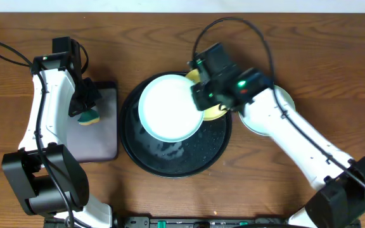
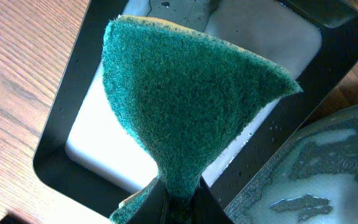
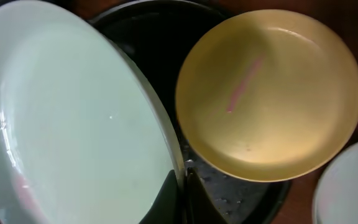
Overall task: Clean dirty plates on tray and stack at the side
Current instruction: 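Place the second mint plate onto the first mint plate, then move right gripper to the yellow plate rim and grip it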
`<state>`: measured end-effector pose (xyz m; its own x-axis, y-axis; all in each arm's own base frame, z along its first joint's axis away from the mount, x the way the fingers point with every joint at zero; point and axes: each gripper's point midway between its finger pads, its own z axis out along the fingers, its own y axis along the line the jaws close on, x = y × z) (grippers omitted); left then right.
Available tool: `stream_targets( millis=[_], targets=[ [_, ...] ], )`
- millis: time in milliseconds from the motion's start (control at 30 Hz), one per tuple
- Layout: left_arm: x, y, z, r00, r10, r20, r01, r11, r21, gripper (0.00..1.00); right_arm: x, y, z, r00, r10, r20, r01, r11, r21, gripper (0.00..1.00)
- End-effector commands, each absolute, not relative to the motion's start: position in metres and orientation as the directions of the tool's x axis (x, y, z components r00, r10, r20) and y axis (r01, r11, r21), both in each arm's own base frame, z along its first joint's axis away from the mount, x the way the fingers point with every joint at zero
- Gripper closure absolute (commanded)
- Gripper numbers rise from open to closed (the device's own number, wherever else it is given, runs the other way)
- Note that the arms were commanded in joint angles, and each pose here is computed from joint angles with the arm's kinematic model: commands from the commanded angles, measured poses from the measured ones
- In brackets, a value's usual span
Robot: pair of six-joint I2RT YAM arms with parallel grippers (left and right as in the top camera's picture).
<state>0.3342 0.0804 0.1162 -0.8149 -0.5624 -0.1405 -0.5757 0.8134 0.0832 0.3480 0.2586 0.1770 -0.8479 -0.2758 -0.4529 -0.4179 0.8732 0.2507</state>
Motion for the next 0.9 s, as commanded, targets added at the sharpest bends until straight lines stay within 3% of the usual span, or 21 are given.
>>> stream_targets(
  millis=[0,100,200,333,633,867],
  targets=[
    [0.337,0.084,0.13,-0.81,-0.558,-0.18,-0.576,0.814,0.071,0.92,0.344,0.243,0.218,-0.861,-0.197,-0.469,-0.419,0.798,0.434,0.99],
    [0.337,0.084,0.13,-0.81,-0.558,-0.18,-0.576,0.814,0.071,0.92,0.364,0.169,0.231,-0.886,-0.045,-0.461,-0.264,0.867,0.423,0.99],
    [0.337,0.084,0.13,-0.81,-0.558,-0.18,-0.577,0.814,0.071,0.93,0.376,0.082,0.214,-0.901,0.097,-0.424,-0.028,0.96,0.28,0.99],
    [0.337,0.084,0.13,-0.81,-0.558,-0.18,-0.577,0.814,0.071,0.93,0.376,0.029,0.187,-0.911,0.173,-0.374,0.121,0.98,0.158,0.99],
    [0.338,0.084,0.13,-0.81,-0.558,-0.18,-0.577,0.814,0.071,0.93,0.363,-0.022,0.103,-0.929,0.29,-0.231,0.273,0.957,0.102,0.99],
    [0.338,0.084,0.13,-0.81,-0.558,-0.18,-0.577,0.814,0.071,0.93,0.36,-0.036,0.07,-0.919,0.328,-0.217,0.313,0.944,0.1,0.99]
  ],
)
